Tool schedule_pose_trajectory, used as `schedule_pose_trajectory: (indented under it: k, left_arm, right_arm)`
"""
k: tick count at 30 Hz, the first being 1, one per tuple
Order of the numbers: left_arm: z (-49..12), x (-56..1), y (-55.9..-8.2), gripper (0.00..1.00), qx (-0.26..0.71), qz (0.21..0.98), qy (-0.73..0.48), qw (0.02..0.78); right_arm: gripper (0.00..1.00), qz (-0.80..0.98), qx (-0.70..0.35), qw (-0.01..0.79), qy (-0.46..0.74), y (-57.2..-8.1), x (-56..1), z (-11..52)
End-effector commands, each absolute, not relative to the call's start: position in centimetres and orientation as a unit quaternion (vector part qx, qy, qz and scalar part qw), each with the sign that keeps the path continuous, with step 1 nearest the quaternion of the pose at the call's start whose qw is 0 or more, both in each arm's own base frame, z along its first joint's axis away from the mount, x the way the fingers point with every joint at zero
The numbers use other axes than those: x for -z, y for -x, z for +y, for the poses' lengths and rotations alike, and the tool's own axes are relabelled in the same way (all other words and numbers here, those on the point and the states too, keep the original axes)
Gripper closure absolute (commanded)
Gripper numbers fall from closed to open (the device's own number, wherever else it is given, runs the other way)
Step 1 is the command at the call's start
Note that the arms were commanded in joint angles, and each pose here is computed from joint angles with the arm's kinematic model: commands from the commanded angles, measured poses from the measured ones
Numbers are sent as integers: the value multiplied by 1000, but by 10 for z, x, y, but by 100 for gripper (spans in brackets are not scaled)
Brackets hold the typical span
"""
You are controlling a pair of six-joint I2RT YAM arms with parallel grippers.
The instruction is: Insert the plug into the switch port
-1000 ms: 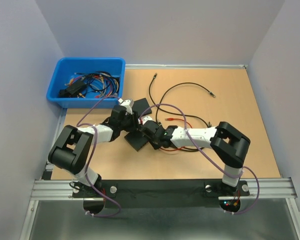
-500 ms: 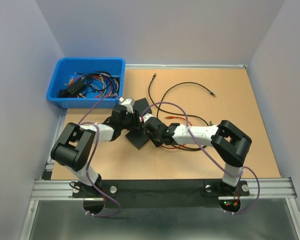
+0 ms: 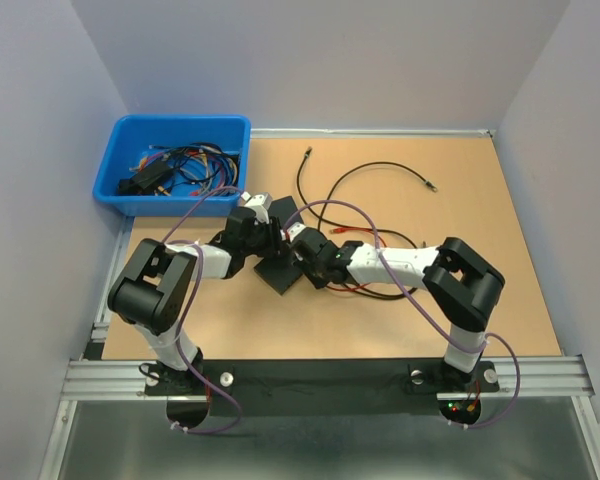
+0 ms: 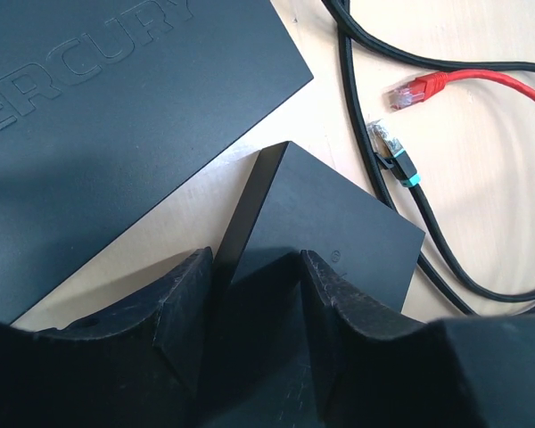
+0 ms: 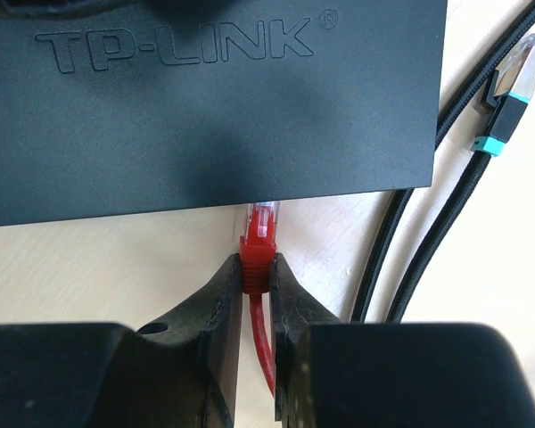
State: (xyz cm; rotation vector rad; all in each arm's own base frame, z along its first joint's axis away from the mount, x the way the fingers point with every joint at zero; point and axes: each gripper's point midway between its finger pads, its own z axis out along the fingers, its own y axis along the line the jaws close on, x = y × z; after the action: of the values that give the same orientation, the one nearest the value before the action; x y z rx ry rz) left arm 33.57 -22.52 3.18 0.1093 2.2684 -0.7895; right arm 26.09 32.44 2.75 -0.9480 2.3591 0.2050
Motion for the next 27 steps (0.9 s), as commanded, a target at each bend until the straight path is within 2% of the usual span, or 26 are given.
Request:
schedule_pose_trajectory:
  k: [1,15,23,27]
  left_arm:
    - [-249,16,-240,49,353,918,-76,166]
    - [-254,21,-234,49,370,913,-87,148]
    - [-259,21,-231,50,379,909,-97,142]
    - [-260,22,-230,51,380,909,-99,138]
  right_arm:
    - [99,789,-214,485,310,-316,-154,410]
    - [100,767,-255,499,313,-335,-135,398]
    - [100,736,-284,509,344,-341,-144,412]
    - [100,715,-284,537,346,-354,-172,421]
